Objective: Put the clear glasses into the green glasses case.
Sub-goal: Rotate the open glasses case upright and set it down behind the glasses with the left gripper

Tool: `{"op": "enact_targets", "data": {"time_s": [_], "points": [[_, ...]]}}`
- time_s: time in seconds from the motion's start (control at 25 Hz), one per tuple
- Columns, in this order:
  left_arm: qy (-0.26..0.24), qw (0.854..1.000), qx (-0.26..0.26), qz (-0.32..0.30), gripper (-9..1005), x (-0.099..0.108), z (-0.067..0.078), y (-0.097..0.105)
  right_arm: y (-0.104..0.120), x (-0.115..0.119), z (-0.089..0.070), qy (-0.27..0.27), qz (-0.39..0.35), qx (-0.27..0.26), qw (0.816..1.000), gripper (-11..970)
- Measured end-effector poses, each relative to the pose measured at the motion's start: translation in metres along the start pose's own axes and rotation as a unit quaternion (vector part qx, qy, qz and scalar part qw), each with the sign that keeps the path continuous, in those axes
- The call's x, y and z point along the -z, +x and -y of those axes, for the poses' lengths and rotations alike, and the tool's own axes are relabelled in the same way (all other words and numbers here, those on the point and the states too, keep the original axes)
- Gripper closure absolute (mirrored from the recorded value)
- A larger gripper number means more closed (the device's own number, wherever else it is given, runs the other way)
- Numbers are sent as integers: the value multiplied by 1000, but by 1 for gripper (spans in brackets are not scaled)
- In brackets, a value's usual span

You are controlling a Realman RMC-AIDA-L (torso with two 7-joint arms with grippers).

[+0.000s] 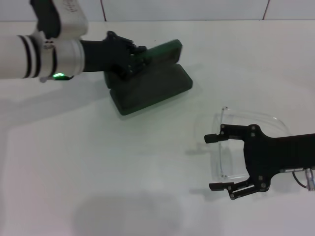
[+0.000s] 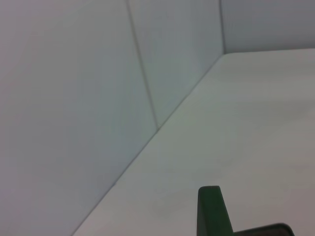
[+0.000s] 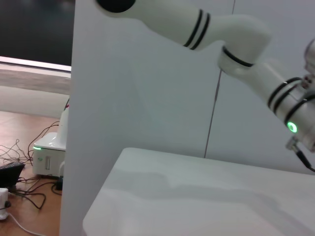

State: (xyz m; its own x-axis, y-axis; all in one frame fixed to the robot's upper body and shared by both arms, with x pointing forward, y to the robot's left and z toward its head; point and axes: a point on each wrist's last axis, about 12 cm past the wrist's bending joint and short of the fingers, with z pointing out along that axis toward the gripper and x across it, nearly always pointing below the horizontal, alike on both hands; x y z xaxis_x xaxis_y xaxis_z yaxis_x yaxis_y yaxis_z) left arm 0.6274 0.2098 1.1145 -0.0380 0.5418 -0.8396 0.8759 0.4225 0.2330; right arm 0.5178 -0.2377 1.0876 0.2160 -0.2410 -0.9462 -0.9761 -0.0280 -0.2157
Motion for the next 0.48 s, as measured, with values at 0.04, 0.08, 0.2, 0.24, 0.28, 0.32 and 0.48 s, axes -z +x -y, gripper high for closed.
{"op": "enact_targets", "data": {"time_s": [0.04,0.08,0.2,0.24,0.28,0.32,0.48], "points": [[6,1000,-10,1,765,-4,0,-3,0,-1,0,-1,1,0,1000,85],[6,1000,-10,1,763,-4,0,-3,0,-1,0,-1,1,0,1000,85],[36,999,-39,10,757,-16,9,-11,1,-2,0,0,1,-1,1000,85],[44,998,-44,13,755,-18,12,-12,1,-2,-1,0,1,-1,1000,85],[54,997,-50,15,753,-20,15,-14,1,-2,-1,0,1,-2,1000,85],[66,996,-61,17,750,-23,20,-16,1,-2,-1,0,1,-2,1000,85],[88,991,-100,26,742,-28,31,-17,2,-2,-2,0,1,-5,1000,85]]}}
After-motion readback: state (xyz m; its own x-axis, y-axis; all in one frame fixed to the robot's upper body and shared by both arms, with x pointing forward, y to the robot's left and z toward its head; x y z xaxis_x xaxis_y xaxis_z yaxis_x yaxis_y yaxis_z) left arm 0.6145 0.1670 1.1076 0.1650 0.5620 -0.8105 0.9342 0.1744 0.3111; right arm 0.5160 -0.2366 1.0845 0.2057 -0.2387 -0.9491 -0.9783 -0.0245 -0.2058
